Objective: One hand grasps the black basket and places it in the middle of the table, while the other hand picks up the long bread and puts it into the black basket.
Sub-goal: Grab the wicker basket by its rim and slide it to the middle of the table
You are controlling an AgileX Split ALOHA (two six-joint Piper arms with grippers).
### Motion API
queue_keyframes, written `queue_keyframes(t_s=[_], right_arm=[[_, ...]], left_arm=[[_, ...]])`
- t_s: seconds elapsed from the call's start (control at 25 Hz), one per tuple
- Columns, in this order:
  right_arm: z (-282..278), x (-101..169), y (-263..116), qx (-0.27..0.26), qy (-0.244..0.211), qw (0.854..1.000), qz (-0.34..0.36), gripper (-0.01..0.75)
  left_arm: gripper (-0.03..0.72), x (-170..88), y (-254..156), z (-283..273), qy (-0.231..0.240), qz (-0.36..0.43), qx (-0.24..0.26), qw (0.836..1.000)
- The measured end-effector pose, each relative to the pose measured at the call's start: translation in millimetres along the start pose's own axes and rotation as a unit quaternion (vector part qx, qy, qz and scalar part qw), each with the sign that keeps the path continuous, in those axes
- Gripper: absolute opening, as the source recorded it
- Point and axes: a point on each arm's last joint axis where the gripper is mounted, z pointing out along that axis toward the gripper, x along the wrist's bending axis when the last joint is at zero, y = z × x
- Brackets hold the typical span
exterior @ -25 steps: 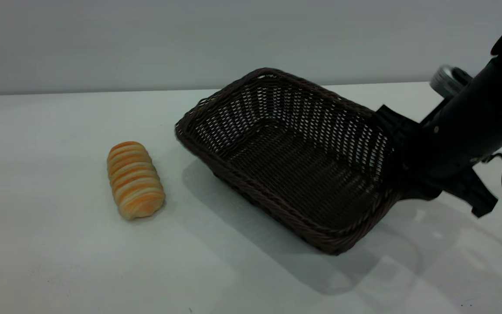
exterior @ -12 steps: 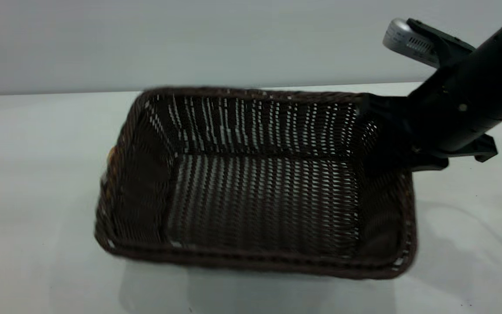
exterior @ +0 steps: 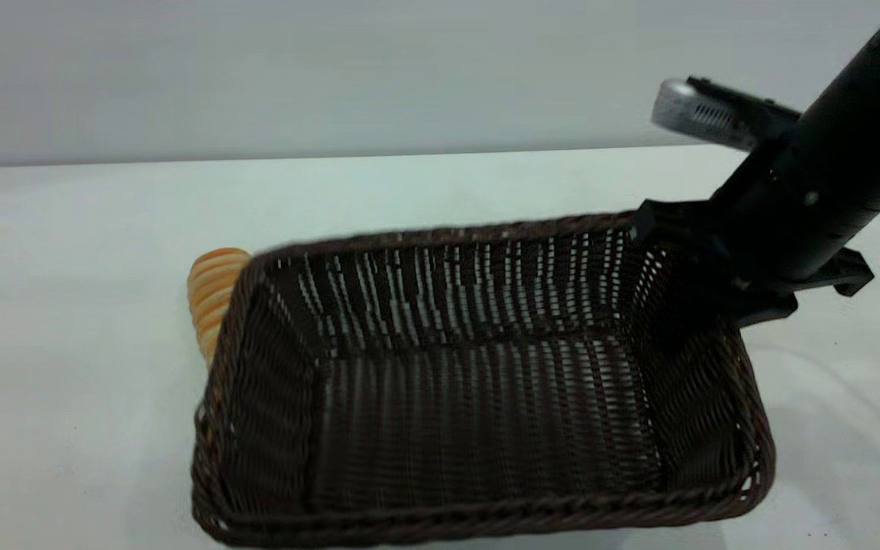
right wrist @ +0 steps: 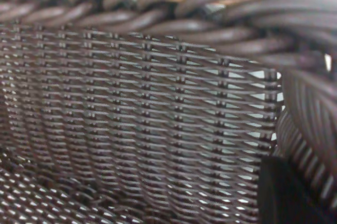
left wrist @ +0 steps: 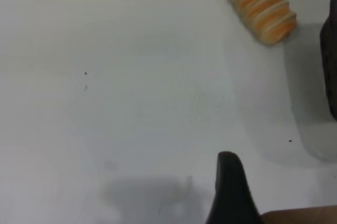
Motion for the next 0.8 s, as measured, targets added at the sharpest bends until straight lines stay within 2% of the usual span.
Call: queue_keyframes(t_s=[0.32, 0.56, 0.68, 0.8], right_arm=[[10.6, 1.9, 19.7, 0.006, -0.004, 1.000, 0.010, 0.090], [25.6, -3.5, 19.7, 0.016, -0.010, 1.000, 0.025, 0.108], [26.0, -3.7, 21.5, 0.011, -0.011, 1.000, 0.026, 0.180], [25.8, -3.7, 23.0, 0.005, -0.012, 1.000, 0.026, 0.319]], left_arm=[[0.518, 0.0, 0.0, 0.0, 0.000, 0.000, 0.000, 1.000], [0.518, 0.0, -0.1, 0.0, 0.000, 0.000, 0.000, 1.000], [0.518, 0.0, -0.1, 0.0, 0.000, 0.000, 0.000, 1.000], [0.518, 0.0, -0.1, 0.0, 0.000, 0.000, 0.001, 1.000]])
